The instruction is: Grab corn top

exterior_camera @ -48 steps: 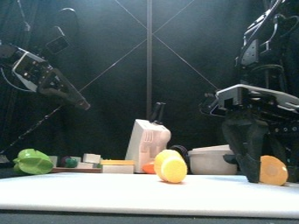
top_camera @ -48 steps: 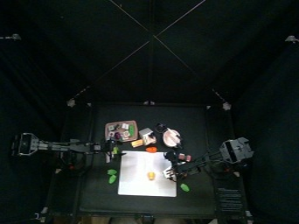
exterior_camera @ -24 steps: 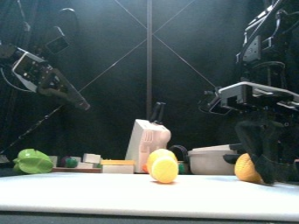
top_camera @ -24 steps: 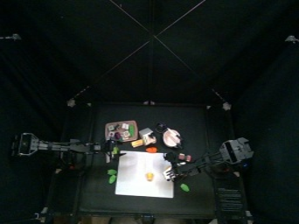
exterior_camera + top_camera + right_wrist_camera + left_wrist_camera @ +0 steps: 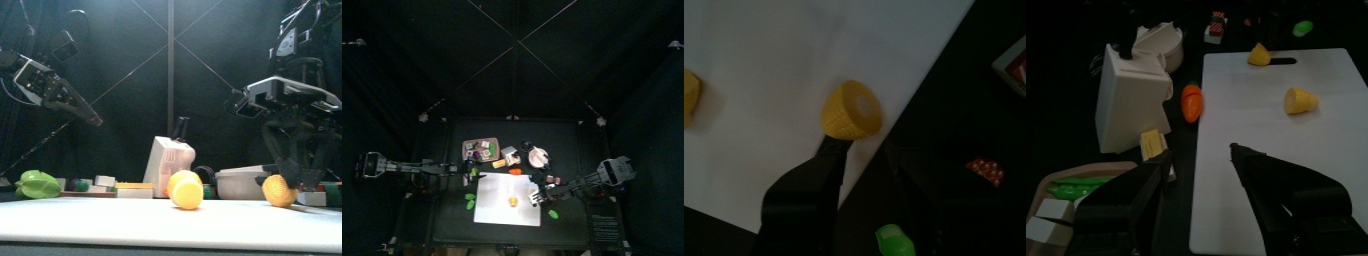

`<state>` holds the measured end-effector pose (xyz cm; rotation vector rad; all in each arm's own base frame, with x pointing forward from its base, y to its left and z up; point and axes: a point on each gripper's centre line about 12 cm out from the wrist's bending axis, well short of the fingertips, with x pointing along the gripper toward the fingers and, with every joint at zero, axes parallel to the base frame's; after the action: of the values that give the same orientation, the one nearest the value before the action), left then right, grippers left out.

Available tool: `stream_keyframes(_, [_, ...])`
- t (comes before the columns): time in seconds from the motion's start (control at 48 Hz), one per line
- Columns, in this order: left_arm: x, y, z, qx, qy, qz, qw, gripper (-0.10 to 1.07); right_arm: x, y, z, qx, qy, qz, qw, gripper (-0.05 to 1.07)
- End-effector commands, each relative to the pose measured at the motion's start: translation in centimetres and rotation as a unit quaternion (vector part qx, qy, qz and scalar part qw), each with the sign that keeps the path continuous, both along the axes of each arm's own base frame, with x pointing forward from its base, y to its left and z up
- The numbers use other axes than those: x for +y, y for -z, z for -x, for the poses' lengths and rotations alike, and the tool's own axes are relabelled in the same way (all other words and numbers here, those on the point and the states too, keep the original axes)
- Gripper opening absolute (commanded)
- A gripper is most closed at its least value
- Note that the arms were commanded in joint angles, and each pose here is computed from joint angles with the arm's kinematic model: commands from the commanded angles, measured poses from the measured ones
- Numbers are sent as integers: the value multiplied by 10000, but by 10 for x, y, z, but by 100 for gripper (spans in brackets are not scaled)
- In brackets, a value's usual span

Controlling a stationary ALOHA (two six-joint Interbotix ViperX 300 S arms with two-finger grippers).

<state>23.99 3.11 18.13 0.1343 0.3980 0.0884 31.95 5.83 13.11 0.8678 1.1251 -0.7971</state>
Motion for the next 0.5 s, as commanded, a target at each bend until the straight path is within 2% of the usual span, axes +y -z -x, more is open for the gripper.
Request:
stream_keyframes(0.0, [0, -5, -3, -108, 2, 0, 9999, 87, 1, -17, -8, -345, -6, -74, 9994, 102])
stream_keyframes(0.479, [0, -3, -2, -70, 1, 5, 10000, 87, 1, -1, -14, -146, -42, 2, 9999, 104])
